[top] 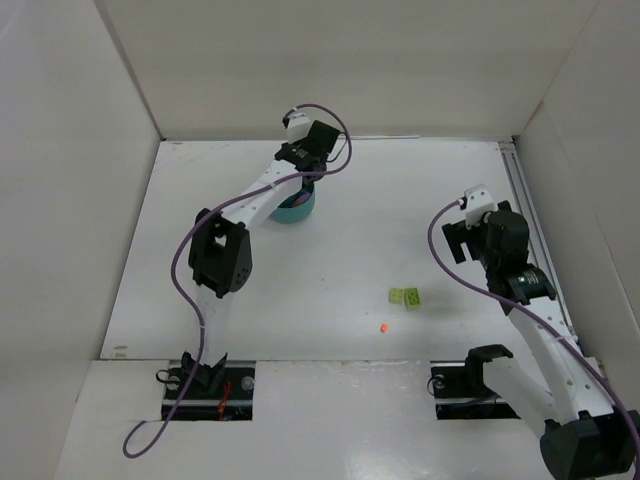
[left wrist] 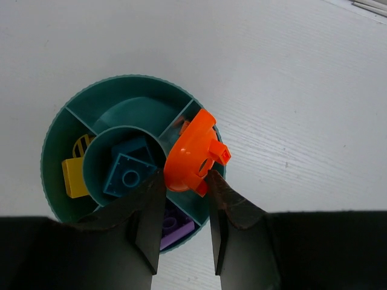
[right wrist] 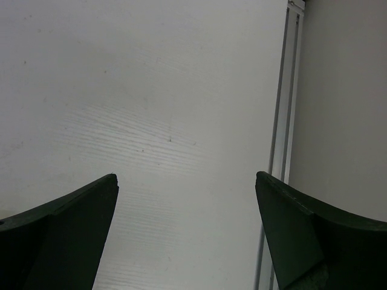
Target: Sort the legos into containers by color
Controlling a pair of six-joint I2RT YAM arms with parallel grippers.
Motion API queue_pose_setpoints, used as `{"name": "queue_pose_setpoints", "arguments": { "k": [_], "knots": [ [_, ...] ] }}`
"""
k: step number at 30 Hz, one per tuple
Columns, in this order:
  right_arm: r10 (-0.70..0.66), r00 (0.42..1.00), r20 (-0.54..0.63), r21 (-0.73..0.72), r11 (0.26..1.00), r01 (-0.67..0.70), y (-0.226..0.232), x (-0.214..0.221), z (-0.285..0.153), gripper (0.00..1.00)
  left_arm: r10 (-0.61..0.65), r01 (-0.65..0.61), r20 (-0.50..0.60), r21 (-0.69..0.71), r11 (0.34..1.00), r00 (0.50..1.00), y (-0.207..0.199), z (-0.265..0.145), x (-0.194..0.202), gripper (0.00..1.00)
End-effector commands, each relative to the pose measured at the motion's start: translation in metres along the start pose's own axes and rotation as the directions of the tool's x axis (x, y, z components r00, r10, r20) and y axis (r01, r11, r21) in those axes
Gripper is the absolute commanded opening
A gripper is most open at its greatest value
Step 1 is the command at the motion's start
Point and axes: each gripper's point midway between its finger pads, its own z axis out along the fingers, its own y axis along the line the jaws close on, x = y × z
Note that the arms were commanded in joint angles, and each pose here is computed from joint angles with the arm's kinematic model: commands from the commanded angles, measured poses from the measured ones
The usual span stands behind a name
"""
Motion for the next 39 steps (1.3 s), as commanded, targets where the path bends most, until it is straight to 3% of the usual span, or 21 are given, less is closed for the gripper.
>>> {"name": "queue_pose_setpoints", "arguments": {
  "k": [1, 11, 26, 33, 39],
  "knots": [
    [0.019, 0.999, 0.039, 0.055, 0.998, -0.021, -0.015, -0.013, 0.0, 1.0, -0.03, 0.031, 0.052, -0.023, 0.999, 0.998, 0.002, -0.014, -0.026, 0.16],
    [0.017, 0.999, 0.031, 0.052, 0.998, -0.019, -0.014, -0.011, 0.002, 1.0, -0.008, 0.012, 0.054, -0.067, 0.998, 0.998, 0.005, -0.004, -0.023, 0.19],
    [0.014, 1.0, 0.014, 0.045, 0.999, -0.015, -0.012, -0.007, 0.003, 1.0, 0.027, -0.025, 0.029, -0.075, 0.997, 0.999, 0.004, 0.006, -0.011, 0.31],
    [0.013, 1.0, 0.006, 0.042, 0.999, -0.013, -0.011, -0.006, 0.005, 1.0, 0.027, -0.025, 0.028, -0.075, 0.997, 0.999, 0.004, 0.006, -0.011, 0.43],
    [0.003, 1.0, 0.017, 0.014, 1.0, -0.004, -0.006, -0.008, 0.006, 1.0, 0.028, -0.025, 0.045, -0.053, 0.998, 0.999, -0.001, -0.003, -0.017, 0.43]
  ]
}}
